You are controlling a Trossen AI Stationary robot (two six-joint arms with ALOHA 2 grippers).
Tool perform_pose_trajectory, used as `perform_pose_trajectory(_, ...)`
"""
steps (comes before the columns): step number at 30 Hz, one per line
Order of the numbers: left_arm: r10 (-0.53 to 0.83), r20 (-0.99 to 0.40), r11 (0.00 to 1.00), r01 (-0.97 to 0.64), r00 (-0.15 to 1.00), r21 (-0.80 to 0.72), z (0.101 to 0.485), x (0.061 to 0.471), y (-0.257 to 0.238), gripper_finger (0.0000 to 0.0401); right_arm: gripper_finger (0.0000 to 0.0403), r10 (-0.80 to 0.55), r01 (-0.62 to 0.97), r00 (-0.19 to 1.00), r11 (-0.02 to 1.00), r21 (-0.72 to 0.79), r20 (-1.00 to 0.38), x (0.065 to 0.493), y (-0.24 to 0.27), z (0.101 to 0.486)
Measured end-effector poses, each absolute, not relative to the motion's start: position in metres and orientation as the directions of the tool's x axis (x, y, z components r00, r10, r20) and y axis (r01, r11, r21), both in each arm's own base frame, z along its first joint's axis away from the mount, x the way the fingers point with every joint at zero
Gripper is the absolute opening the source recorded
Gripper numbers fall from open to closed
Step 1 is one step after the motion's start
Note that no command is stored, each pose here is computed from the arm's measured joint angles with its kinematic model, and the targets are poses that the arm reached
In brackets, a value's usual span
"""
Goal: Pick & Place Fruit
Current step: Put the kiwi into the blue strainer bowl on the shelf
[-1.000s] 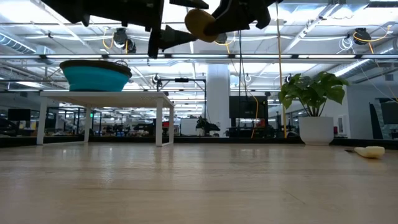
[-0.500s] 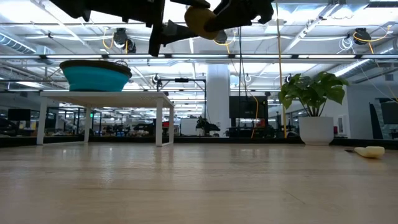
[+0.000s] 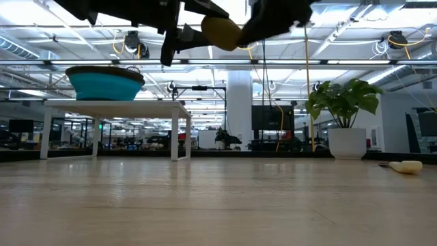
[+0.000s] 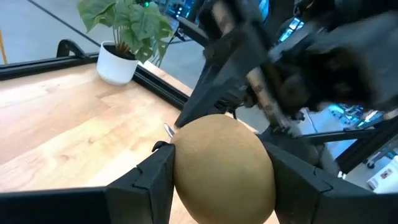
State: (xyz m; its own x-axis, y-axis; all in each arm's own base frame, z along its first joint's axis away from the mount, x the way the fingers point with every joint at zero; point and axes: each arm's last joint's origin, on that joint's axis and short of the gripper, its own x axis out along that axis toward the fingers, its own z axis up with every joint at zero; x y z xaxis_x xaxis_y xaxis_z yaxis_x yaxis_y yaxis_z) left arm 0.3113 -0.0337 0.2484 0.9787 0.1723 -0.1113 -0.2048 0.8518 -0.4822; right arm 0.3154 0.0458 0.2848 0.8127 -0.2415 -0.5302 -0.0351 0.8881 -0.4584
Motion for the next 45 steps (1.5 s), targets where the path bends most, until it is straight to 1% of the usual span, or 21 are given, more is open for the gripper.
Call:
perform_pose_trajectory(5, 0.175, -0.115, 0.851, -0.209, 0.978, -0.482, 0.248, 0.311, -0.034, 0.0194, 0.0282, -0.260, -0.038, 0.713, 0.913, -0.406, -0.651, 0.305, 0.044, 0.272)
perform_pose_trajectory(8, 0.188, -0.091, 0.859, -0.208, 0.978, -0.468, 0.255, 0.308, -0.033, 0.0193, 0.0286, -0.269, -0.041, 0.648, 0.921, -0.386, -0.712, 0.299, 0.043, 0.266)
perform_pose_trajectory(10, 0.207, -0.078, 0.866, -0.220, 0.975, -0.448, 0.261, 0.304, -0.032, 0.0197, 0.0280, -0.274, -0.036, 0.619, 0.926, -0.375, -0.737, 0.296, 0.042, 0.264)
perform_pose_trajectory(13, 0.239, -0.044, 0.881, -0.236, 0.970, -0.409, 0.270, 0.298, -0.030, 0.0200, 0.0259, -0.273, -0.039, 0.584, 0.931, -0.362, -0.764, 0.292, 0.042, 0.261)
perform_pose_trajectory(17, 0.285, 0.004, 0.896, -0.265, 0.959, -0.357, 0.284, 0.290, -0.027, 0.0201, 0.0214, -0.229, -0.065, 0.554, 0.946, -0.316, -0.800, 0.290, 0.040, 0.258)
perform_pose_trajectory(21, 0.335, 0.027, 0.904, -0.313, 0.942, -0.292, 0.297, 0.278, -0.024, 0.0201, 0.0153, -0.215, -0.078, 0.542, 0.950, -0.303, -0.812, 0.289, 0.039, 0.258)
perform_pose_trajectory(23, 0.369, 0.017, 0.898, -0.352, 0.929, -0.263, 0.301, 0.271, -0.023, 0.0201, 0.0120, -0.211, -0.091, 0.530, 0.949, -0.303, -0.822, 0.288, 0.039, 0.257)
perform_pose_trajectory(29, 0.476, -0.021, 0.866, -0.473, 0.879, -0.162, 0.314, 0.247, -0.016, 0.0202, 0.0020, -0.125, -0.134, 0.529, 0.964, -0.228, -0.839, 0.287, 0.035, 0.258)
perform_pose_trajectory(30, 0.497, -0.028, 0.857, -0.495, 0.867, -0.142, 0.316, 0.243, -0.015, 0.0202, 0.0010, -0.114, -0.137, 0.527, 0.967, -0.216, -0.842, 0.287, 0.034, 0.258)
perform_pose_trajectory(31, 0.514, -0.029, 0.848, -0.513, 0.857, -0.130, 0.318, 0.239, -0.014, 0.0202, 0.0006, -0.102, -0.139, 0.527, 0.969, -0.205, -0.844, 0.287, 0.032, 0.258)
perform_pose_trajectory(35, 0.601, -0.033, 0.796, -0.602, 0.799, -0.067, 0.326, 0.221, -0.009, 0.0202, 0.0011, -0.067, -0.132, 0.554, 0.977, -0.168, -0.830, 0.289, 0.027, 0.262)
perform_pose_trajectory(37, 0.647, -0.034, 0.761, -0.648, 0.762, -0.031, 0.329, 0.213, -0.007, 0.0202, 0.0005, -0.070, -0.121, 0.567, 0.978, -0.168, -0.821, 0.287, 0.024, 0.265)
perform_pose_trajectory(40, 0.704, -0.041, 0.710, -0.704, 0.709, 0.024, 0.332, 0.201, -0.004, 0.0202, 0.0003, -0.040, -0.119, 0.619, 0.983, -0.143, -0.785, 0.286, 0.019, 0.275)
perform_pose_trajectory(45, 0.775, -0.051, 0.632, -0.772, 0.630, 0.061, 0.336, 0.181, 0.002, 0.0202, 0.0001, 0.031, -0.130, 0.688, 0.988, -0.081, -0.725, 0.277, 0.010, 0.294)
